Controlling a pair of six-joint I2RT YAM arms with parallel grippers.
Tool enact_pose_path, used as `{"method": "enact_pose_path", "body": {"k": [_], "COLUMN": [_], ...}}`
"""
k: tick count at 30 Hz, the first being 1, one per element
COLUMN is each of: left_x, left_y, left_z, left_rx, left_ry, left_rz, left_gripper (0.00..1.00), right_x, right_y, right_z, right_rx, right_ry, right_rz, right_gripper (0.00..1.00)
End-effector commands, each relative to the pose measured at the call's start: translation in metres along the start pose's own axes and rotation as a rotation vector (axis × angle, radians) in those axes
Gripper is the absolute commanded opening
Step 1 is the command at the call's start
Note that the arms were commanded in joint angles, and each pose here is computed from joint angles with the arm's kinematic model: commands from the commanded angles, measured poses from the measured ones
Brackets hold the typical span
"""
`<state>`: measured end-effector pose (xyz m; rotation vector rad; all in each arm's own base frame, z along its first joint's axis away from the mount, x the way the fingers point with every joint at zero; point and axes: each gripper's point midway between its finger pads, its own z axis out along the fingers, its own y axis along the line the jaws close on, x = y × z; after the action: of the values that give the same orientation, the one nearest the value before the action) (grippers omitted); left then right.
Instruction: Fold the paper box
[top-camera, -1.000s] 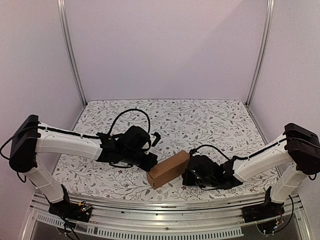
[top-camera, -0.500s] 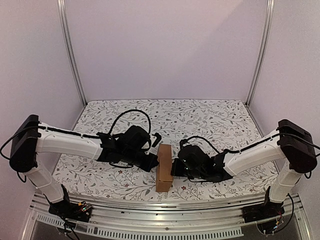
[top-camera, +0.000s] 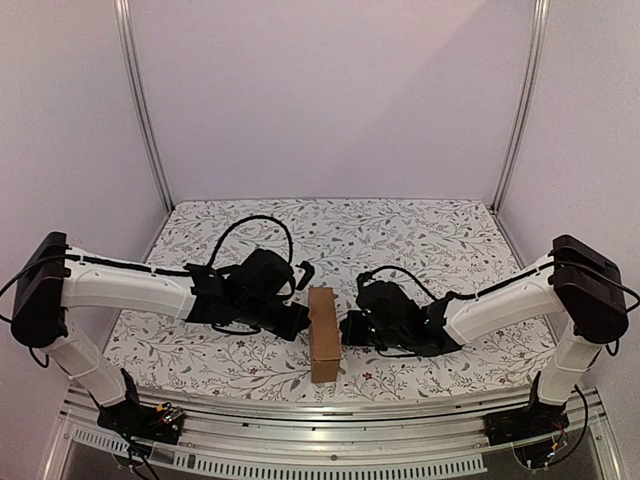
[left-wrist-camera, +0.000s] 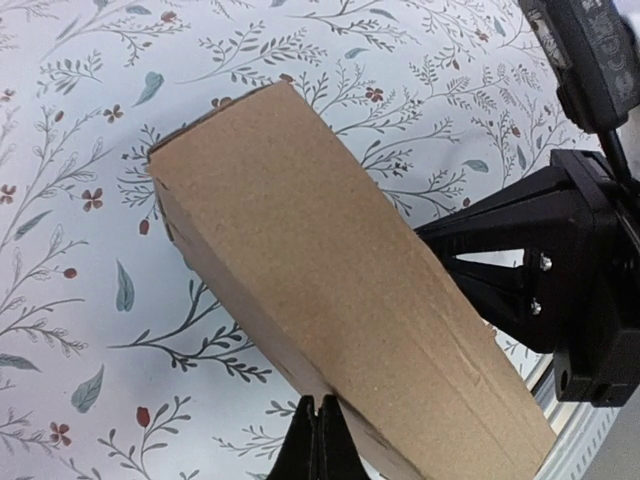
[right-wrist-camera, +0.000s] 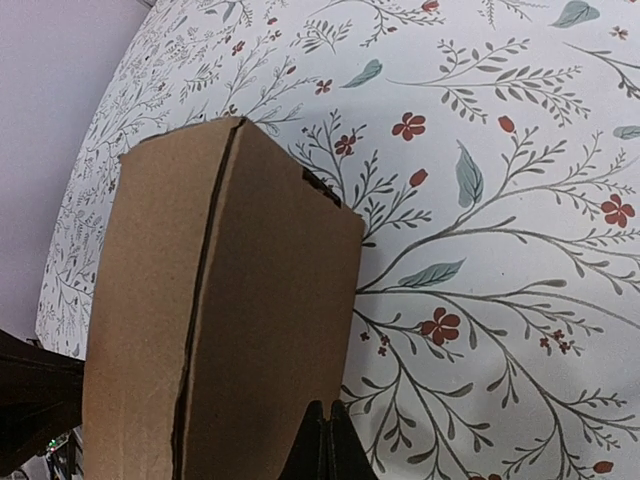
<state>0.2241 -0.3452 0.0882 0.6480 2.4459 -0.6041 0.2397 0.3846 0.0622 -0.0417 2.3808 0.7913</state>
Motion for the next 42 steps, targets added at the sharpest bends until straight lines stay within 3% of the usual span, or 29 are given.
{"method": "enact_pose_path", "body": {"k": [1, 21, 32, 42], "left_x": [-0.009, -0.022, -0.043, -0.023], "left_y": [0.002, -0.022, 0.003, 0.012], "left_z": [-0.006, 0.006, -0.045, -0.028], "left_rx": [0.006, 0.095, -0.052, -0.072], "left_ry": [-0.018, -0.005, -0.101, -0.051], "left_rz": [-0.016, -0.025, -0.001, -0.059], "left_gripper": [0.0, 0.0, 0.0, 0.0], "right_x": [0.01, 0.038, 0.043, 0.043], "right_y": [-0.019, -0.02, -0.023, -0.013], "right_z": [0.002, 0.015, 0.019, 0.023], "right_rx": [0.033, -0.032, -0.035, -0.075], "right_ry": [0.027, 0.123, 0.131, 0.14], "right_rz": [-0.029, -0.036, -0.034, -0.023], "right_gripper": [0.0, 0.0, 0.0, 0.0]}}
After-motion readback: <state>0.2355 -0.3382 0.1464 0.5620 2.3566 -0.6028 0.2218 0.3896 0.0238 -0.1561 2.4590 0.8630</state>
